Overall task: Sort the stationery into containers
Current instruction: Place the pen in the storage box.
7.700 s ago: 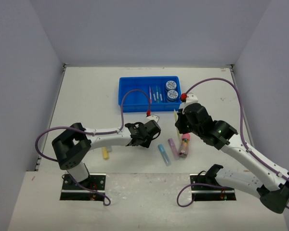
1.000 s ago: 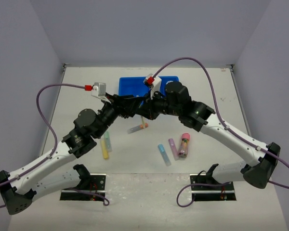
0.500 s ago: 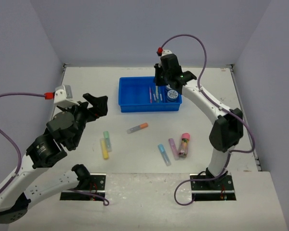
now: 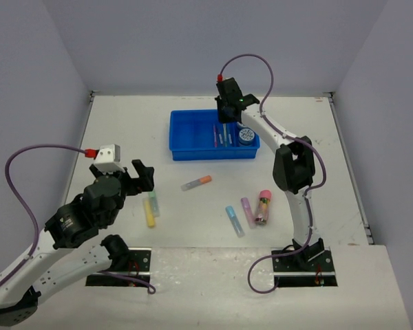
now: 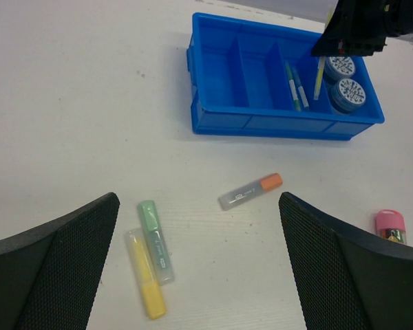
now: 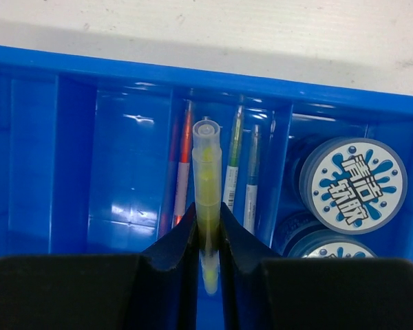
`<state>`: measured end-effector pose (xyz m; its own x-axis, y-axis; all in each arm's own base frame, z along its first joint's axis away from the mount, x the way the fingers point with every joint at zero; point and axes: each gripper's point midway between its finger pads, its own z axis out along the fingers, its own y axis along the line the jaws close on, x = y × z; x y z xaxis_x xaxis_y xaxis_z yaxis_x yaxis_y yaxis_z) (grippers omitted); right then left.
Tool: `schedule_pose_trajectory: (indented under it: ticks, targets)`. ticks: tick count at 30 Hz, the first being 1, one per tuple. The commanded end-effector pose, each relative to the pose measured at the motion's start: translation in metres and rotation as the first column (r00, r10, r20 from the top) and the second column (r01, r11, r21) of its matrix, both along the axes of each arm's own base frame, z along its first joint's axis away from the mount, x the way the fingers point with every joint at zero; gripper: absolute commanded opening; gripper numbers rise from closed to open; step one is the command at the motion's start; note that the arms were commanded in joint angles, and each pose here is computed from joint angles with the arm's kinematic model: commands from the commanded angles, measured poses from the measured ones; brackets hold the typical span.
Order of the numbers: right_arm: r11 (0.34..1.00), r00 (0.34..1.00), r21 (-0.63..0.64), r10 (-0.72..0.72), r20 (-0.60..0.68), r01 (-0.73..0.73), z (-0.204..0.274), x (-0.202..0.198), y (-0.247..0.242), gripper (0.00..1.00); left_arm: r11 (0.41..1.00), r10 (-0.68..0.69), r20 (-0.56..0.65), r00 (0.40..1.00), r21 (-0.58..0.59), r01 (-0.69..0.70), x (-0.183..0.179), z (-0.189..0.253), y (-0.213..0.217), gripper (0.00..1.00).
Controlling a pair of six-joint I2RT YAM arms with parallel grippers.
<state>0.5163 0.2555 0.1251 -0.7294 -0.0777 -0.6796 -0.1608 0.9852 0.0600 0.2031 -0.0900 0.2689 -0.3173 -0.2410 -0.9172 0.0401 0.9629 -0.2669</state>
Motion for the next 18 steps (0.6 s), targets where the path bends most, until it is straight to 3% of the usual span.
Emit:
schedule_pose_trajectory:
  ticks: [1,2,7,12,14,15,16,18]
  targets:
    - [1.0,0.999,0.022,-0.016,0.044,0.015,0.025,0.006,-0.002,0.19,0.999,0.009,-0.012,1.0,0.046,-0.009,0.001,-0.009,0.003,1.0]
    - [1.0,0.999,0.022,-0.014,0.035,0.013,0.023,0.003,-0.002,0.29,0.999,0.008,-0.016,1.0,0.051,-0.007,0.002,-0.01,0.003,1.0]
    - [0.998,0.997,0.054,-0.021,0.068,0.017,0.054,-0.009,-0.007,0.46,0.998,0.013,-0.019,1.0,0.06,-0.011,0.003,-0.012,0.003,1.0]
    - [0.995,0.995,0.092,-0.037,0.096,0.029,0.107,-0.04,-0.02,0.49,0.997,0.018,-0.027,0.999,0.071,-0.016,0.004,-0.015,0.002,1.0]
    - [0.991,0.999,0.132,0.02,0.042,-0.025,0.107,-0.089,-0.023,0.5,0.997,0.026,-0.025,0.999,0.07,-0.024,0.004,-0.015,0.004,1.0]
    - [0.99,0.998,0.131,0.056,-0.033,-0.051,0.081,-0.121,-0.024,0.52,0.997,0.035,-0.023,0.999,0.067,-0.034,0.004,-0.014,0.005,1.0]
    - [0.978,0.995,0.184,0.099,-0.002,-0.097,0.1,-0.142,-0.022,0.57,0.997,0.04,-0.022,0.999,0.066,-0.038,0.004,-0.014,0.006,1.0]
    - [0.981,0.989,0.153,0.129,-0.067,-0.118,0.068,-0.19,-0.028,0.64,0.997,0.036,-0.021,0.999,0.063,-0.034,0.004,-0.014,0.006,1.0]
